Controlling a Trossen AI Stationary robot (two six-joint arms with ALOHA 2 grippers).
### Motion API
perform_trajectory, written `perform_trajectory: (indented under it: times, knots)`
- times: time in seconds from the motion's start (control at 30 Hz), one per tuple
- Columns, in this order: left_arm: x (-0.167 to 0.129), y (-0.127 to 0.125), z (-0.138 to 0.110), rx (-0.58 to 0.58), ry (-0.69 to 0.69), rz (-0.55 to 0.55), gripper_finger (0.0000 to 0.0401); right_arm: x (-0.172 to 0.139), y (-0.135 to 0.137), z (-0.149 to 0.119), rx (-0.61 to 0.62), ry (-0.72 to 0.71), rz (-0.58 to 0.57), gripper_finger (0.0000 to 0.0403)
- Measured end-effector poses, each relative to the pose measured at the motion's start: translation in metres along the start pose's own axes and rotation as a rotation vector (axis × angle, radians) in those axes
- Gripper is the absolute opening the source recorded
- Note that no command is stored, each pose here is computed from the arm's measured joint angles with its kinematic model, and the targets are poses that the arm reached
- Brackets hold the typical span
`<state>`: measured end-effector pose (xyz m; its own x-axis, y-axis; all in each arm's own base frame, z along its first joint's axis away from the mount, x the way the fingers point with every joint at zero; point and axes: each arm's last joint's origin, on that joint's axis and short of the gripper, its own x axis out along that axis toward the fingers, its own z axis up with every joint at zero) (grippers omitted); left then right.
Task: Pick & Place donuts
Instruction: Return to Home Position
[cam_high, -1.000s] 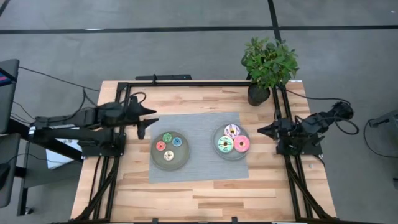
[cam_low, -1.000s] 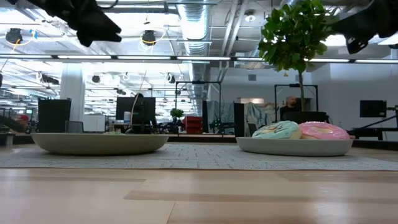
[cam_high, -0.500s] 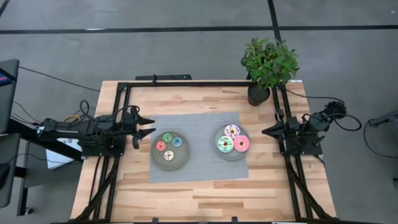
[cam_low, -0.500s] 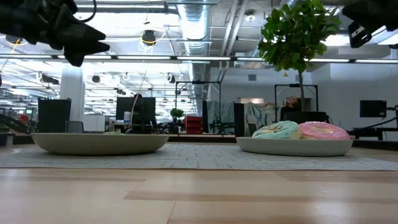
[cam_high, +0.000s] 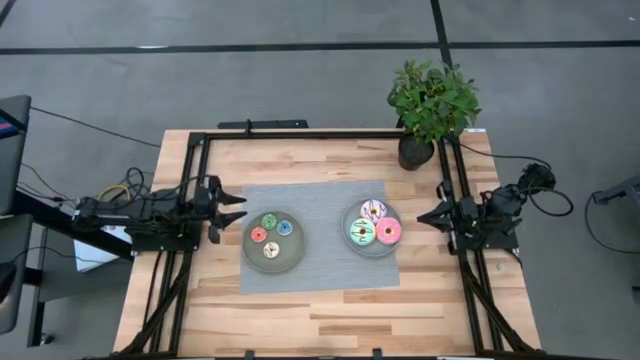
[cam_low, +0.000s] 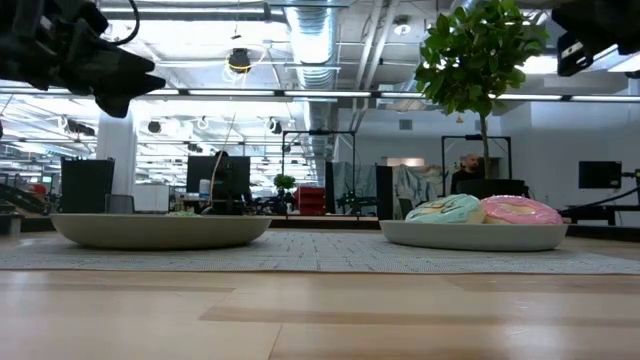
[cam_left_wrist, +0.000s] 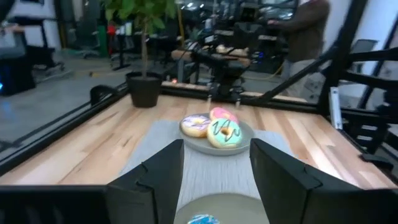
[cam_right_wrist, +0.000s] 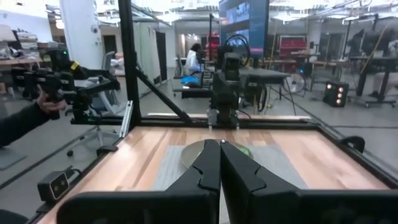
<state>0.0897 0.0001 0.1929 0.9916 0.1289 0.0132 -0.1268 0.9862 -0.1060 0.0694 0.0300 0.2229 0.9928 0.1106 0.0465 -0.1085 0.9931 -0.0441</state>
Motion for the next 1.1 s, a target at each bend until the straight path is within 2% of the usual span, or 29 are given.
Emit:
perform_trajectory:
  times: [0.1, 0.2, 0.4, 0.57, 0.83, 1.1]
  knots:
    - [0.001, 0.0, -0.003, 0.025, -0.02, -0.008, 0.0177, 0.0, 0.0, 0.001, -0.025, -0.007, 0.0, 0.0001]
    - [0.001, 0.001, -0.003, 0.041, -0.026, 0.029, 0.0177, 0.0, 0.0, 0.001, -0.039, -0.013, -0.001, 0.0001]
    - [0.002, 0.001, -0.01, 0.046, 0.013, 0.023, 0.0177, 0.001, 0.0, -0.001, -0.039, -0.013, -0.001, 0.0001]
    - [0.006, 0.001, -0.019, 0.049, -0.051, 0.02, 0.0177, 0.006, 0.004, -0.014, -0.036, -0.018, -0.002, 0.0001]
    - [0.007, 0.001, -0.02, 0.065, -0.042, -0.004, 0.0177, 0.011, 0.007, -0.028, -0.06, -0.055, -0.006, 0.0001]
    - [0.007, 0.001, -0.021, 0.032, -0.04, -0.013, 0.0177, 0.014, 0.01, -0.038, -0.04, -0.098, -0.011, 0.0001]
